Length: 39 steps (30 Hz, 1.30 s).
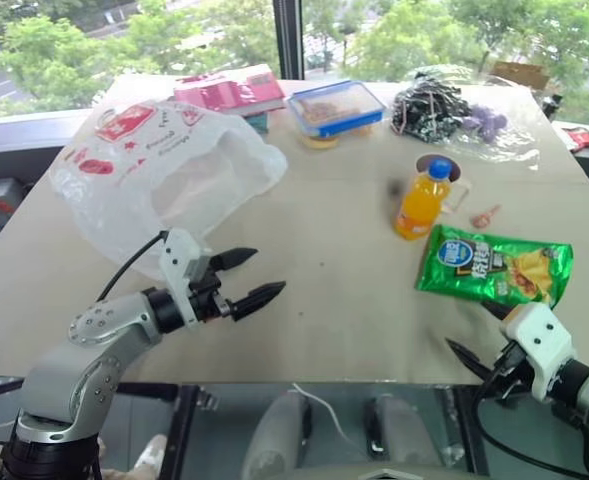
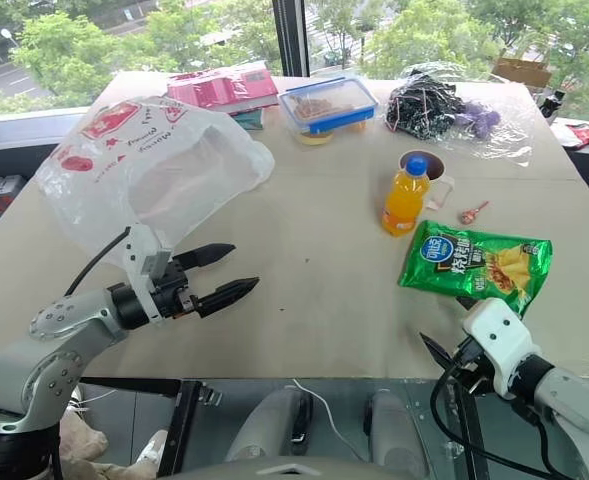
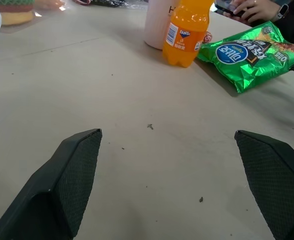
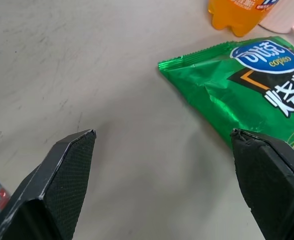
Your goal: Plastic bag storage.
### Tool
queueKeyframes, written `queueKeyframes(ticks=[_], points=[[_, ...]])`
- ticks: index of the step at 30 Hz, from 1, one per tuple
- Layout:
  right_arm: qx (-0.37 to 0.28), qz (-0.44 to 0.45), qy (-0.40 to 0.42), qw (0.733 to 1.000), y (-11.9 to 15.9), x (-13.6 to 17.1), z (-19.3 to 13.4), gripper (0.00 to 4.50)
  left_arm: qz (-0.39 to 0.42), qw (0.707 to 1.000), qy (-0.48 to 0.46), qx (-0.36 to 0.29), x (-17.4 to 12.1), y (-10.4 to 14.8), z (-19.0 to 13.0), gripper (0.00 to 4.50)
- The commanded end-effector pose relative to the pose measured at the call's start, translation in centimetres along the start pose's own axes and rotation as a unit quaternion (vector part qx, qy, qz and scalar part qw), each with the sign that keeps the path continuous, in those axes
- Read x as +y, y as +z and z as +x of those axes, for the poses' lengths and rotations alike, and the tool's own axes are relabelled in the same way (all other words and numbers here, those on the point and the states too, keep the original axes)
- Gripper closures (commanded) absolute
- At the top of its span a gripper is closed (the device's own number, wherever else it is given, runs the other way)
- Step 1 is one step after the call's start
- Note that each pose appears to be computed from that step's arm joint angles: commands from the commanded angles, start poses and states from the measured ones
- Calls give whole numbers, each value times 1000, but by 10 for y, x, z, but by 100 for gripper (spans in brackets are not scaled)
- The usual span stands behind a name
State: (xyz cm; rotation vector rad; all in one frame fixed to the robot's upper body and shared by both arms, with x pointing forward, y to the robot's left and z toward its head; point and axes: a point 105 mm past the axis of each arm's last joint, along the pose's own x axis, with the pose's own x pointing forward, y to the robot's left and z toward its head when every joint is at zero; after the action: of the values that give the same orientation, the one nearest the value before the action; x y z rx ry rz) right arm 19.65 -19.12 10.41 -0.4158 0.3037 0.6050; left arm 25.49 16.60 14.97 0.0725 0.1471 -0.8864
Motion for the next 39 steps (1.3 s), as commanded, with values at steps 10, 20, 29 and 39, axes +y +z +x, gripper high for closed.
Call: queueKeyframes(ticks=[10, 20, 29, 39], points=[[-109, -33, 41, 993, 41, 16, 6, 11, 82, 988, 121, -54, 26, 42, 10, 0], [-224, -94, 113, 963, 107, 29, 6, 11, 348, 836, 417, 77, 92, 85, -18, 0], [-259, -136, 142, 946, 137, 31, 6, 11, 341, 773, 501, 187, 143, 69, -34, 0], [-246, -131, 132, 951, 135, 28, 12, 0, 384, 758, 468, 242, 179, 63, -26, 218]])
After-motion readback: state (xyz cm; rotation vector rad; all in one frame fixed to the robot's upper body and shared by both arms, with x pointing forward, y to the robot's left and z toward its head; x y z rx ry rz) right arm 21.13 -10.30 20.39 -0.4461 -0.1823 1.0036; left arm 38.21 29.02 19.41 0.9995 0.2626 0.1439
